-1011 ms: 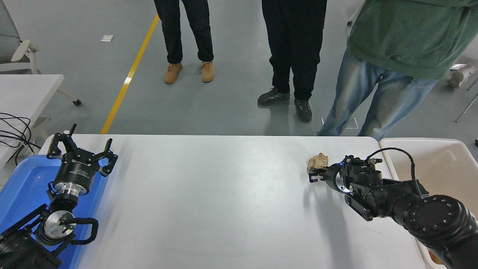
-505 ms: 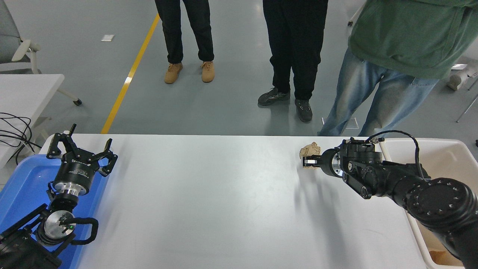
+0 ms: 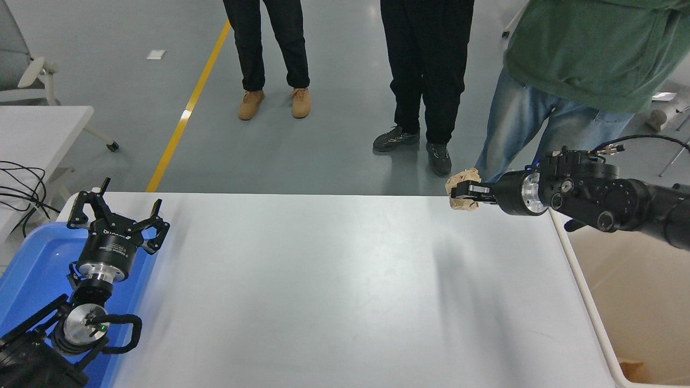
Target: Clean the table surface
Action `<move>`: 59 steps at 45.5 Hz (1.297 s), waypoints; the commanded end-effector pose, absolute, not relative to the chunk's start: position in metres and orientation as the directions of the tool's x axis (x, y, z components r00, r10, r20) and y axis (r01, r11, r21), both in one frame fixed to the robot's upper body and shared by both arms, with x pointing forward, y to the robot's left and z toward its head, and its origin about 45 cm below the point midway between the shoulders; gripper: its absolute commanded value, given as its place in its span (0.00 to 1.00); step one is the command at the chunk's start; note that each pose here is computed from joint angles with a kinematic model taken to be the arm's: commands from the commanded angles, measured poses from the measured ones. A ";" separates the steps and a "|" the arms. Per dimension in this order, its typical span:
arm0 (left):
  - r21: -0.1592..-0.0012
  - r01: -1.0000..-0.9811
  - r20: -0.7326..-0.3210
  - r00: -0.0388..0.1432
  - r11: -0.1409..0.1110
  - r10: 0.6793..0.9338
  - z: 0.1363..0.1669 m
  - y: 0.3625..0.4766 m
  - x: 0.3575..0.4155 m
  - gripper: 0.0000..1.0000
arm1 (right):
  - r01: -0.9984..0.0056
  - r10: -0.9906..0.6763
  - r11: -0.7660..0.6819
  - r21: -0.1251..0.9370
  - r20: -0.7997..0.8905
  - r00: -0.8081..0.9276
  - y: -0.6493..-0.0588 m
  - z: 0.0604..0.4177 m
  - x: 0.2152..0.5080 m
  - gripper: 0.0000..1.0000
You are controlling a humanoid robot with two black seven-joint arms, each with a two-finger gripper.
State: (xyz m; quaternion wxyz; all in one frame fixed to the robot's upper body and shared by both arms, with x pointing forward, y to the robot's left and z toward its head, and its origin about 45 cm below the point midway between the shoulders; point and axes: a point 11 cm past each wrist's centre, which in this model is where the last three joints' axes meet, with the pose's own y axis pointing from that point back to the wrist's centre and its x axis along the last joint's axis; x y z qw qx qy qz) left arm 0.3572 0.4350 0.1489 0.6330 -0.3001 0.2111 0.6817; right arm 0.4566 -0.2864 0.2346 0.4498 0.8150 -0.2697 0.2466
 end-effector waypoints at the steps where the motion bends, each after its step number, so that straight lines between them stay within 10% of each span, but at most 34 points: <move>1: -0.093 -0.990 -0.677 -0.017 -0.109 0.736 0.1492 0.435 0.3575 0.99 | -0.725 -0.347 -0.471 0.503 0.650 0.676 -0.316 0.275 0.449 0.00; 26: -0.093 -0.990 -0.677 -0.017 -0.109 0.736 0.1492 0.435 0.3575 0.99 | -0.861 -0.553 -0.274 0.428 0.662 0.505 -0.442 0.303 0.412 0.00; 59: -0.092 -0.990 -0.676 -0.019 -0.110 0.736 0.1490 0.435 0.3573 0.99 | -0.880 -0.677 0.096 0.466 0.679 0.286 -0.572 0.227 0.345 0.00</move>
